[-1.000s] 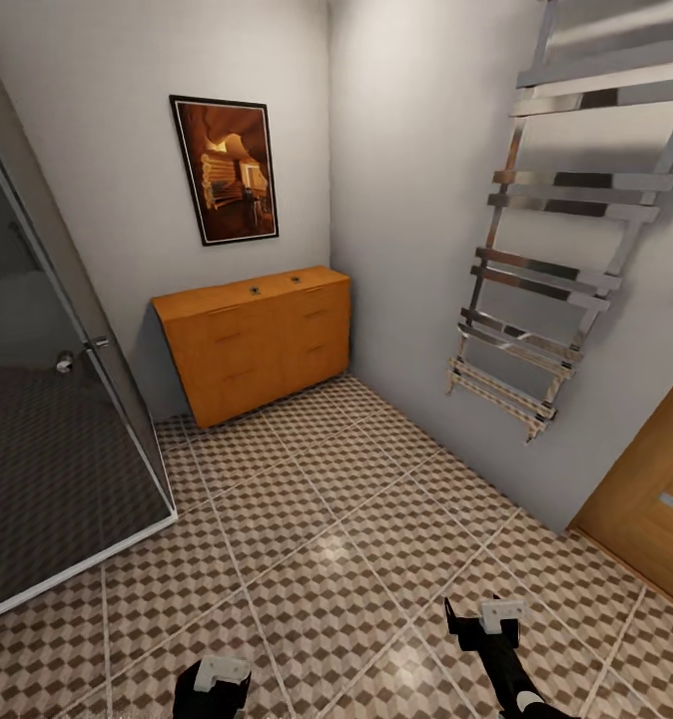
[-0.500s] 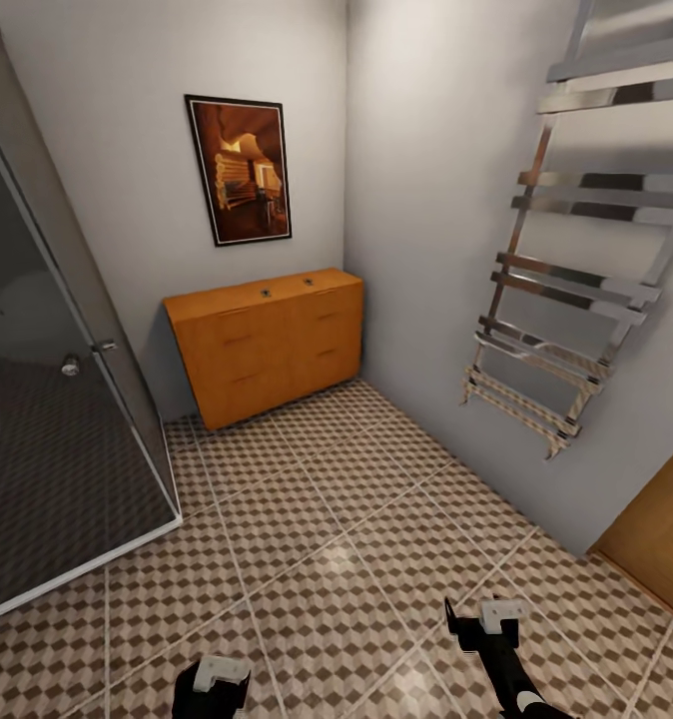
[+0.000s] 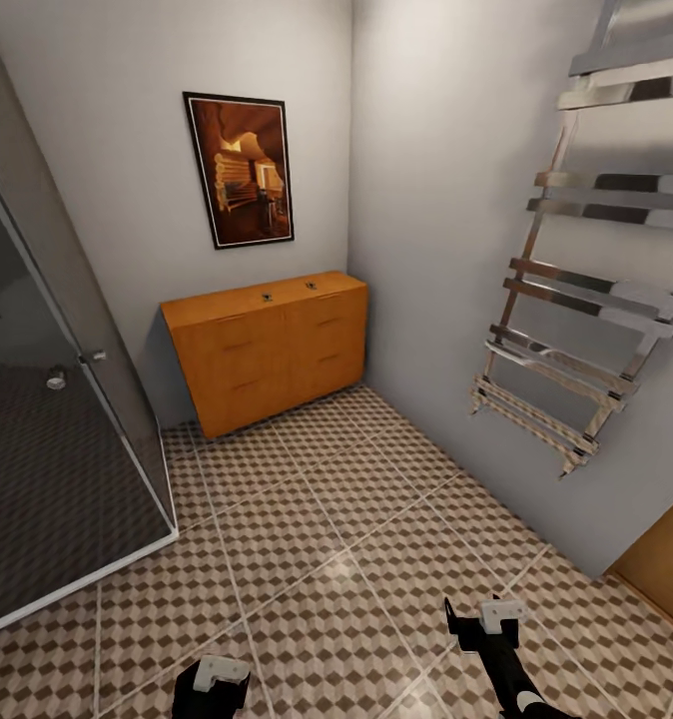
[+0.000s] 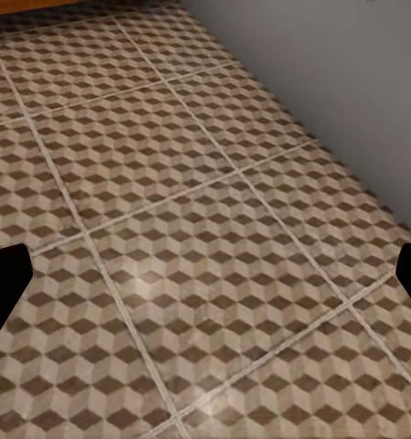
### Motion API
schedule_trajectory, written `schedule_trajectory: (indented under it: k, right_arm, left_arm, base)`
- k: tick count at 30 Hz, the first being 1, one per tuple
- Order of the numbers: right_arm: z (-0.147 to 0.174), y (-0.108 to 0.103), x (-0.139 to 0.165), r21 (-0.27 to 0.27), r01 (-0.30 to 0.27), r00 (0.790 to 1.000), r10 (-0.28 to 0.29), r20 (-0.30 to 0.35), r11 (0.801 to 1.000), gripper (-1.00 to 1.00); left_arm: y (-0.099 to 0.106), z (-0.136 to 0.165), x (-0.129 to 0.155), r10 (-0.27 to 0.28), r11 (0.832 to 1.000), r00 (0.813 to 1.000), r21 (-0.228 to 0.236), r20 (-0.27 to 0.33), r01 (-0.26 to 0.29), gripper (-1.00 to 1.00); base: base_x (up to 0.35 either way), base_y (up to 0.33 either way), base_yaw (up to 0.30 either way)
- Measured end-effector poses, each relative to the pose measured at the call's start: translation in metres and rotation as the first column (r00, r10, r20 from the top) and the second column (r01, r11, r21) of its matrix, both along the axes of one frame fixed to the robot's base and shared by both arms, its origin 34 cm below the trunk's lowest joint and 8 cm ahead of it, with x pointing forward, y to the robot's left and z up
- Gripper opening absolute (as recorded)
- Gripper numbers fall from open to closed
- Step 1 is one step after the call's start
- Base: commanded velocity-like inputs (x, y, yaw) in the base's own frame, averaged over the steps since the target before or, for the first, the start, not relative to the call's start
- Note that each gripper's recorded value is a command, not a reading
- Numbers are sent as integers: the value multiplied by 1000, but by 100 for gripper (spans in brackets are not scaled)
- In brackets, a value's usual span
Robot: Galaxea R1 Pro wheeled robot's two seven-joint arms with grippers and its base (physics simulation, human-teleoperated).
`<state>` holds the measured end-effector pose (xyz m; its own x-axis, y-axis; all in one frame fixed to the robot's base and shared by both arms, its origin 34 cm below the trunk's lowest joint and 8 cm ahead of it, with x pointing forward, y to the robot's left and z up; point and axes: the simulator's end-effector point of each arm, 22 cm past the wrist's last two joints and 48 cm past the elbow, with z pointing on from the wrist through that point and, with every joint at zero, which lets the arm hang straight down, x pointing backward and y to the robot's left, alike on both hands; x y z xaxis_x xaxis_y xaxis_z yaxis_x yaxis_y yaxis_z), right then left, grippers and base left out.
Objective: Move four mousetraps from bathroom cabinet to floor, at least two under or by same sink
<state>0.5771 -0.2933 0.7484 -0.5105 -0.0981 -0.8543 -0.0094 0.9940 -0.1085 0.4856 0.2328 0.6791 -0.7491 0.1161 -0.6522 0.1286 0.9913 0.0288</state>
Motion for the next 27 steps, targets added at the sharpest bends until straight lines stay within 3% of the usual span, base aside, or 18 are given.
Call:
schedule_trajectory:
  k: [17,27]
  right_arm:
    - [0,0,0,0,0,1000,0,0,1000,100]
    - [0,0,0,0,-1,1000,1,0,1000,100]
  left_arm:
    - [0,0,0,0,1000,1000,0,0,0,100]
    - [0,0,0,0,1000,1000,0,0,0,100]
  base:
    - [210,19,213]
    - [209,1,32]
